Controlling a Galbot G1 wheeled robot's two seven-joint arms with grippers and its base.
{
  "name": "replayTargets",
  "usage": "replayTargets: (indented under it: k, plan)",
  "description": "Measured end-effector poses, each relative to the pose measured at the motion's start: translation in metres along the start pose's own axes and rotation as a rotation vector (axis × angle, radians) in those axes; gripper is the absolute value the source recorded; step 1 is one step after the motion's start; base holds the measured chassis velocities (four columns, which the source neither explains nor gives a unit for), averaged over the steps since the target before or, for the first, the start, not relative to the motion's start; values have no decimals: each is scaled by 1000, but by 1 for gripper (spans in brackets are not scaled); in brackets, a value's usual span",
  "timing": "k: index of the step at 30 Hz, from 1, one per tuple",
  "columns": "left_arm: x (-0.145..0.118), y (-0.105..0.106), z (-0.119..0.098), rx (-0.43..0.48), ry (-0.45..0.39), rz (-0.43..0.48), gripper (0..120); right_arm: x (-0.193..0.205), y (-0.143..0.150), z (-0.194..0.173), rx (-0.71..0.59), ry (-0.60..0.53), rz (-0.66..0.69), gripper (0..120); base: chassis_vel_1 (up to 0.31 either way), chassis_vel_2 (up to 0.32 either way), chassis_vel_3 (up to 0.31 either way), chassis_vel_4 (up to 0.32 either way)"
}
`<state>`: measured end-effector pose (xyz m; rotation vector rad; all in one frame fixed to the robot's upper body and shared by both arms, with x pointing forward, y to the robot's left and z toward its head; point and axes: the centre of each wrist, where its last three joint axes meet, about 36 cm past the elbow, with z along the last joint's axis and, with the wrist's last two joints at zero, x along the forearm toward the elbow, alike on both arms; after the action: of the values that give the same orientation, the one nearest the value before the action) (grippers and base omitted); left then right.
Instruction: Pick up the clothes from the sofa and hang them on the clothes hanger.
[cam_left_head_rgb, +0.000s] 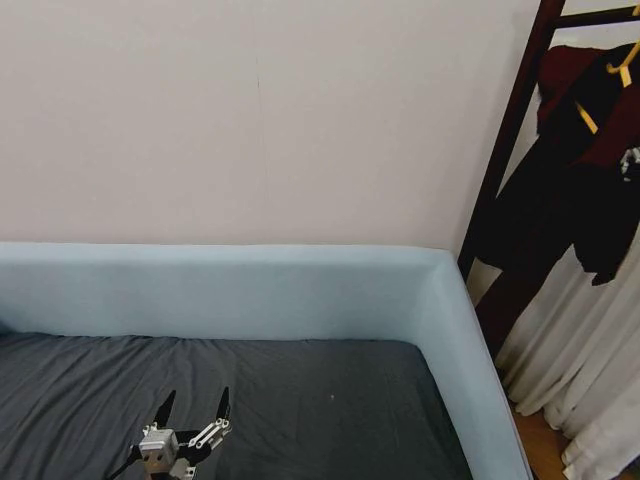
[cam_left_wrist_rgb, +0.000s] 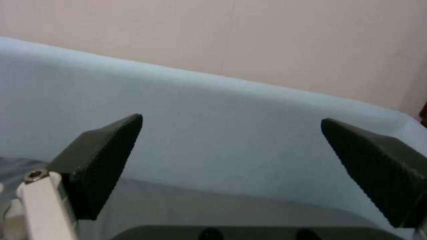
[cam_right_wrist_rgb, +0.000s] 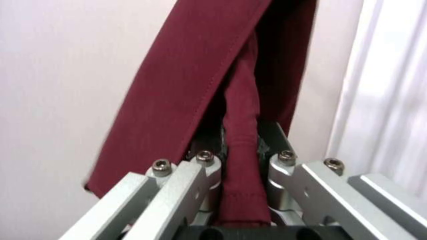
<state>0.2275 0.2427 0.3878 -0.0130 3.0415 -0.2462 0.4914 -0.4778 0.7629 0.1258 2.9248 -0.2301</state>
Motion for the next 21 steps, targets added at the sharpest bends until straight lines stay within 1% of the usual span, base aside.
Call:
replayTargets:
  k: [3,6,10,11,13,14,15,18,21]
  plan:
    - [0,0,0,0,0,0,100,-8,7,-13,16,-14,-8,7,0,0,0,0]
    - [0,0,0,0,0,0,100,-18,15,-22,21,1,2,7,0,0,0,0]
    - [0,0,0,0,0,0,100,-35,31,-35,27,46,46,7,0,0,0,0]
    - [0,0,0,0,0,0,100,-35,31,-35,27,46,46,7,0,0,0,0]
    - [0,0,0,0,0,0,100,-47,40,-44,41,89,83,7,0,0,0,0]
    - [0,0,0,0,0,0,100,-47,40,-44,41,89,83,7,0,0,0,0]
    - [0,0,0,0,0,0,100,-52,42,-56,54,108,119,7,0,0,0,0]
    - [0,0,0,0,0,0,100,-57,48,-74,55,140,177,7,0,0,0,0]
    - [0,0,0,0,0,0,100,-59,52,-83,52,162,199,7,0,0,0,0]
